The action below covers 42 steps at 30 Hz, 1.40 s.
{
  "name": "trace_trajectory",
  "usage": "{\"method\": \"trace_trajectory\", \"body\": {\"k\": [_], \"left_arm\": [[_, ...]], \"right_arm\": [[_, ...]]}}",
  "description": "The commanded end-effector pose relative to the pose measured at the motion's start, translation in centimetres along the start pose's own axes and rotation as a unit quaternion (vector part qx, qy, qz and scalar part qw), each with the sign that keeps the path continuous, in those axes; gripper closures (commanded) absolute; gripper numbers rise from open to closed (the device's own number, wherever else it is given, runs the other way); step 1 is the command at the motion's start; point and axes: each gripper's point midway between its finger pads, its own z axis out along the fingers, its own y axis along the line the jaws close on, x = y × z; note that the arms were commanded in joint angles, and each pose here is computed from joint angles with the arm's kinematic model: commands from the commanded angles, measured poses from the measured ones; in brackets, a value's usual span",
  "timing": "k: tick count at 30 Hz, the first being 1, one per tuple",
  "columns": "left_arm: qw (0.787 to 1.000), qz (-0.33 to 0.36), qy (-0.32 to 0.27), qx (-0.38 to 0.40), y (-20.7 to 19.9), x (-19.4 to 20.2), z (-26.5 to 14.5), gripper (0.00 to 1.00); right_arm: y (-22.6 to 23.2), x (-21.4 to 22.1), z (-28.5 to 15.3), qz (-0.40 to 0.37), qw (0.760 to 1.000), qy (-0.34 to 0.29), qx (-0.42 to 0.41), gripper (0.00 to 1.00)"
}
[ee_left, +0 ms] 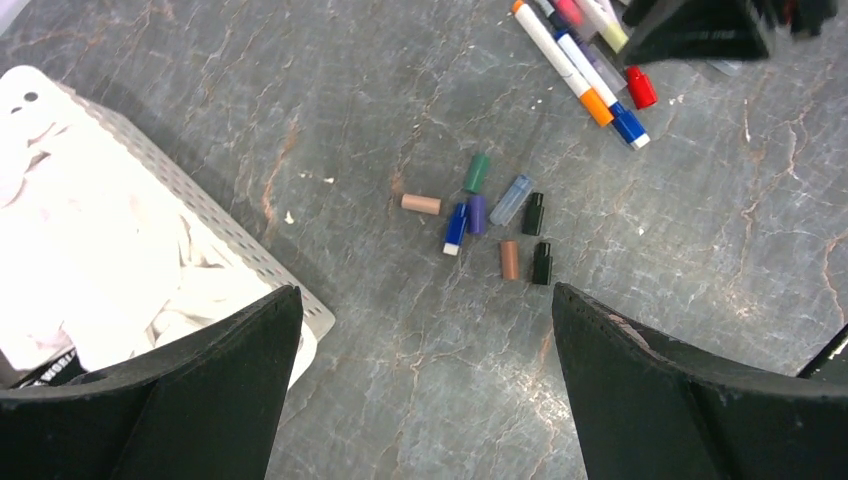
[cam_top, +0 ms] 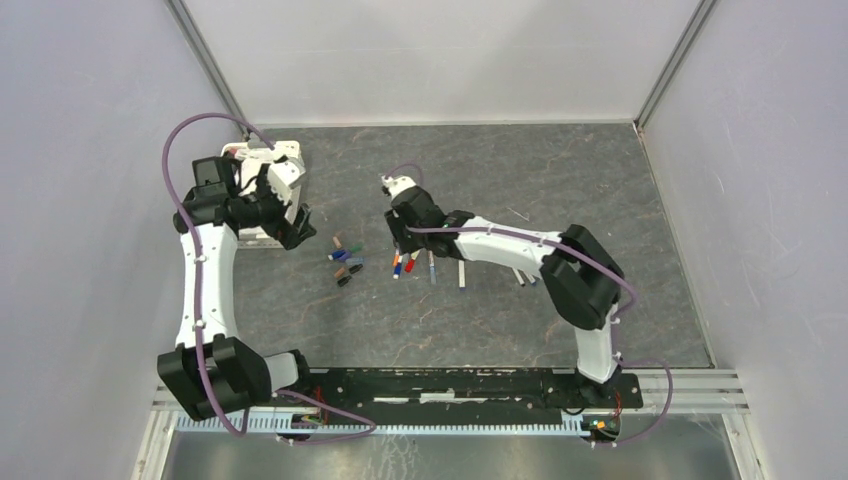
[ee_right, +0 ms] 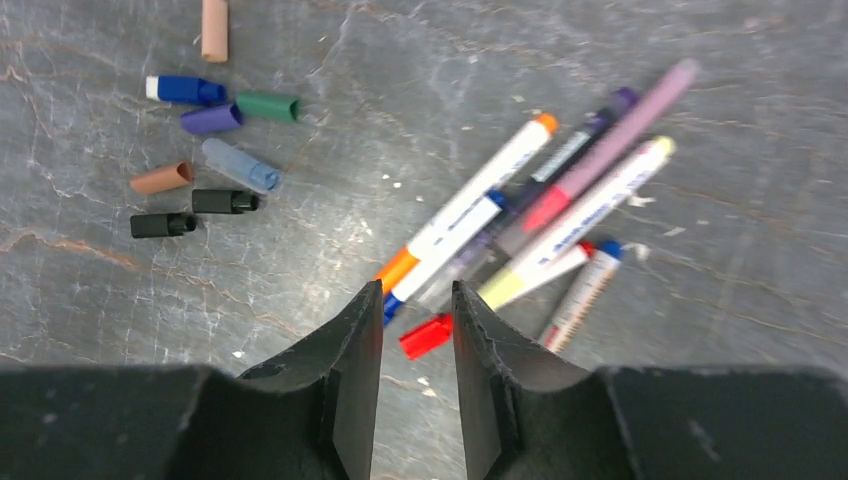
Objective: Open the pen caps
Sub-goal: Pick up the pen from the center of the board.
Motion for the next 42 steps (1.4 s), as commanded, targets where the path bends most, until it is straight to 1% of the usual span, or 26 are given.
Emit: {"method": "trace_trajectory", "body": {"k": [1, 4, 7, 14, 18, 22, 29, 36, 42], "left_arm": [[0.999, -0.014, -0.022, -0.019, 0.7, -1.2, -1.3, 0.00], [1.000, -0.013, -0.020, -0.020, 0.7, -1.1, -1.5, 0.00], [1.000, -0.010, -0.016, -0.019, 0.6, -0.8, -1.6, 0.00], [1.000, -0.014, -0.010, -0.010, 0.5, -0.3, -1.4, 0.00], [1.000, -0.011, -0.005, -0.006, 0.3, 0.0, -1.4, 0.00], [1.000, -0.008, -0.004, -0.004, 0.2, 0.1, -1.4, 0.00], [1.000, -0.008, -0.005, 0.001, 0.1, 0.2, -1.3, 0.00], [1.000, -0.006, -0.007, 0.003, 0.0, 0.0, -1.3, 0.00], [1.000, -0.004, -0.009, 0.009, -0.3, -0.1, -1.4, 0.00]], "right_arm": [[2.2, 1.3, 1.5, 0.003, 0.999, 0.034, -0.005, 0.64], [2.4, 2.8, 2.4, 0.000, 0.999, 0.054, -0.001, 0.66], [1.9, 4.2, 2.3, 0.003, 0.998, 0.057, 0.001, 0.67], [0.9, 6.2, 2.5, -0.006, 0.997, 0.081, 0.018, 0.67], [0.2, 7.1, 2.1, -0.002, 0.996, 0.081, 0.027, 0.67], [-0.3, 7.5, 1.4, 0.001, 0.996, 0.082, 0.032, 0.67], [0.0, 8.0, 0.3, 0.006, 0.996, 0.083, 0.013, 0.67], [-0.9, 7.8, 0.3, 0.013, 0.996, 0.087, 0.034, 0.67], [-2.0, 7.2, 1.1, 0.015, 0.992, 0.094, 0.077, 0.61]]}}
